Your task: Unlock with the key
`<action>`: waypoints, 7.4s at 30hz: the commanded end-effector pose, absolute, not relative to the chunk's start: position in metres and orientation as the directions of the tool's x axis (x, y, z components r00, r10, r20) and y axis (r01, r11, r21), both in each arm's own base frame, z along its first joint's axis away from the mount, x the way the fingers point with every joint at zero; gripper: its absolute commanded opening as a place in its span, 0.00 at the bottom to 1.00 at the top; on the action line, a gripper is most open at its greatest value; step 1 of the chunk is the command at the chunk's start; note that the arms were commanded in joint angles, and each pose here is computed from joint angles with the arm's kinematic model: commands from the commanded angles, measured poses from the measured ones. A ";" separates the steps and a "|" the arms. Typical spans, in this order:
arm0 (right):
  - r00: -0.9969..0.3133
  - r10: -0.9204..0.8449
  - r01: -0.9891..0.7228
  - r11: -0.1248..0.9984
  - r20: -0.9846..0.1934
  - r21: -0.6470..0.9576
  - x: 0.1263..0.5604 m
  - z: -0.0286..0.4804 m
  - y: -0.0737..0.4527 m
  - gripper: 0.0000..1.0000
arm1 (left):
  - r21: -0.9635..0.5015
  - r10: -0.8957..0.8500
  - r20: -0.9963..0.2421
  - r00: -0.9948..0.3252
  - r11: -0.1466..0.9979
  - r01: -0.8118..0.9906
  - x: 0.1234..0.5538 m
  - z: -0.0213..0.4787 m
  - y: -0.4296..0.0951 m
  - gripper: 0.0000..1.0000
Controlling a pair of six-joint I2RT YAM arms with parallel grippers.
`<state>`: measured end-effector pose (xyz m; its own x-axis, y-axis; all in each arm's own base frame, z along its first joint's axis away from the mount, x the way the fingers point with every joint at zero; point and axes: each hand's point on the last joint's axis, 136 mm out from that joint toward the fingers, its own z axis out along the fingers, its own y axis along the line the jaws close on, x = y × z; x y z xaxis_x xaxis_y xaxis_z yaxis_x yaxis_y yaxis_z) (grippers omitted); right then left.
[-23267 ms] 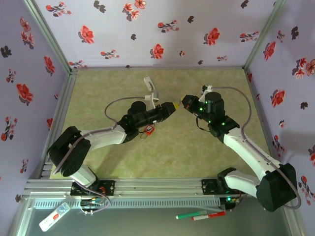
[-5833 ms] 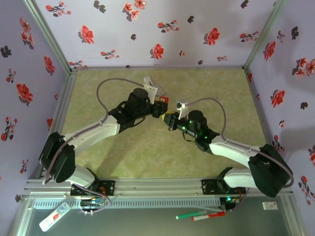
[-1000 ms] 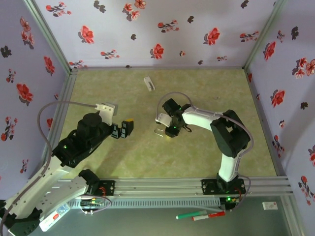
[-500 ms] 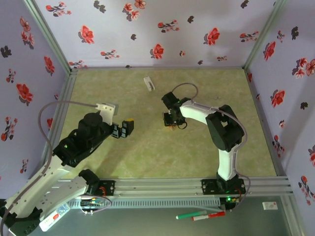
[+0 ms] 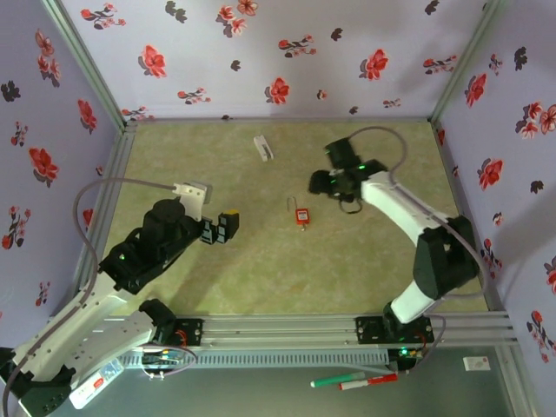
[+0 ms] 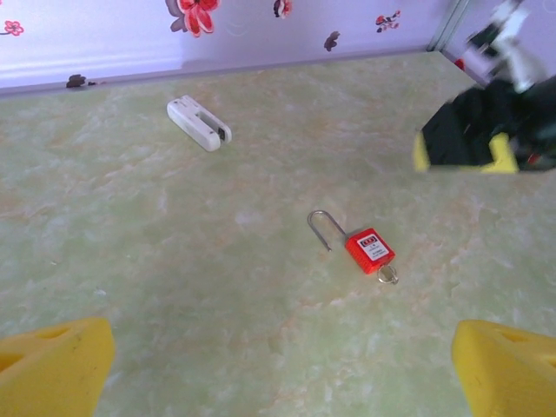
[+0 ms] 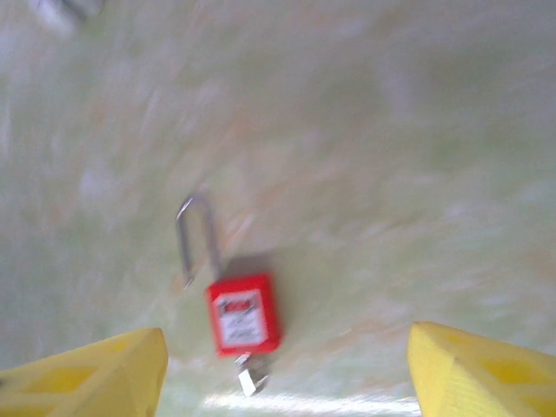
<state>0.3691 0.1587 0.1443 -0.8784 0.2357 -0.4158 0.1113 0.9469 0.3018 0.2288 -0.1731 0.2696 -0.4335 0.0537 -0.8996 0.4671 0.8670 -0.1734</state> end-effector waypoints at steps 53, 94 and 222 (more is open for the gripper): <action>-0.910 0.391 0.388 0.921 -0.136 0.049 0.499 -0.003 -0.049 0.19 | -0.241 0.053 -0.885 -0.462 0.798 0.553 0.235 0.239 -0.208 1.00; -0.768 0.523 -0.106 0.464 -0.369 0.879 0.360 0.231 0.221 0.00 | -1.000 -0.575 0.009 -0.818 0.009 -0.017 0.332 0.237 -0.375 0.87; -0.795 0.385 -0.328 0.375 -0.468 0.867 0.295 0.228 0.258 0.00 | -0.932 -0.453 0.326 -0.830 -0.299 -0.203 0.315 0.239 -0.377 0.50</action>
